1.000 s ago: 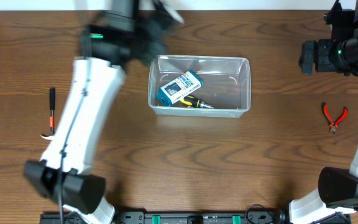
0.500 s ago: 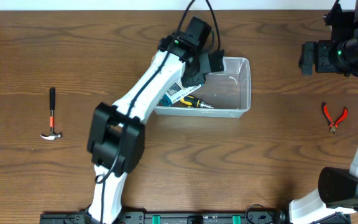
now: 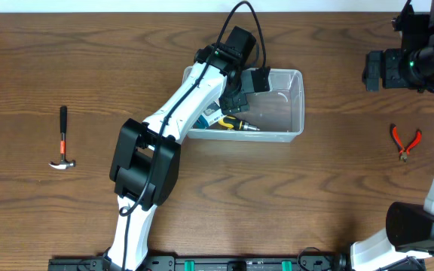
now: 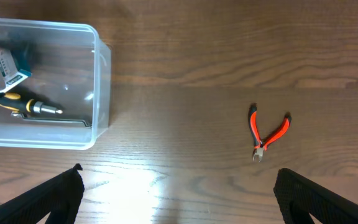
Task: Pack container
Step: 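Carry the small screwdriver with the left gripper and release it into the container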
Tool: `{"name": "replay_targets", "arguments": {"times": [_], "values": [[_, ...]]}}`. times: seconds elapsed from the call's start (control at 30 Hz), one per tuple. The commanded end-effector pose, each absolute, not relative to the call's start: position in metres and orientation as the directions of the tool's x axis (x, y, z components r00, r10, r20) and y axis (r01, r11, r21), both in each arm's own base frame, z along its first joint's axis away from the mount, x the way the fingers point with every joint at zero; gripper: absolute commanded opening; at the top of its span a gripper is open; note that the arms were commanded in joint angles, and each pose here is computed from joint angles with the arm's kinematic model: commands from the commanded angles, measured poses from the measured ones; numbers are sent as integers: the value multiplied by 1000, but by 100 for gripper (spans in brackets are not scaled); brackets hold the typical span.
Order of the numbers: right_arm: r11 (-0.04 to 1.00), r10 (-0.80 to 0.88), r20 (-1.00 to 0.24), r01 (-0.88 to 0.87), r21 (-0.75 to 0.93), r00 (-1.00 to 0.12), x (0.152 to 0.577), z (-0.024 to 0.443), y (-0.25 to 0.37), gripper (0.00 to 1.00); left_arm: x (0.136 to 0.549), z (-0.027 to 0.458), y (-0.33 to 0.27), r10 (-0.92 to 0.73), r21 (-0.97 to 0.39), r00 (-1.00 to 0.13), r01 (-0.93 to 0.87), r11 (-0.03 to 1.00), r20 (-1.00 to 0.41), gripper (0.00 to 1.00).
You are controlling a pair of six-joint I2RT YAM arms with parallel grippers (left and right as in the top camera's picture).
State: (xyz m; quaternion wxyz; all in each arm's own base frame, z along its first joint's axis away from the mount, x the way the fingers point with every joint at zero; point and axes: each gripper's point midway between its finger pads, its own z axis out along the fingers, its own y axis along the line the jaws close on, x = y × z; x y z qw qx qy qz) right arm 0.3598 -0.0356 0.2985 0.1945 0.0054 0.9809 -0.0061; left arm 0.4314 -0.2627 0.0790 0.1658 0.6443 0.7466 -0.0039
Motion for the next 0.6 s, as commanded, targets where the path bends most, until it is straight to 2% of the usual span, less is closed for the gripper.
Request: {"name": "replay_targets", "arguments": {"times": [0.0,0.1,0.17,0.23,0.4,0.57], "values": [[1000,-2,-375,5,-17,-927,360,297,-38,99,436,83,-258,954,214,-158,953,215,-255,88],[1000,0,-378,6,-15,-926,361,297,-37,99,437,101,-250,939,239,-226,927,289,-258,96],[1000,15,-391,16,0,-920,364,298,-36,99,431,119,-246,938,247,-226,924,292,-265,98],[999,31,-410,21,29,-912,368,300,-32,99,425,144,-239,920,252,-262,907,338,-291,99],[997,58,-437,74,-20,-898,372,305,-41,99,416,211,-186,762,232,-517,745,625,-390,98],[983,103,-506,164,-77,-856,351,334,-55,99,417,255,-98,522,187,-710,498,846,-473,98]]}}
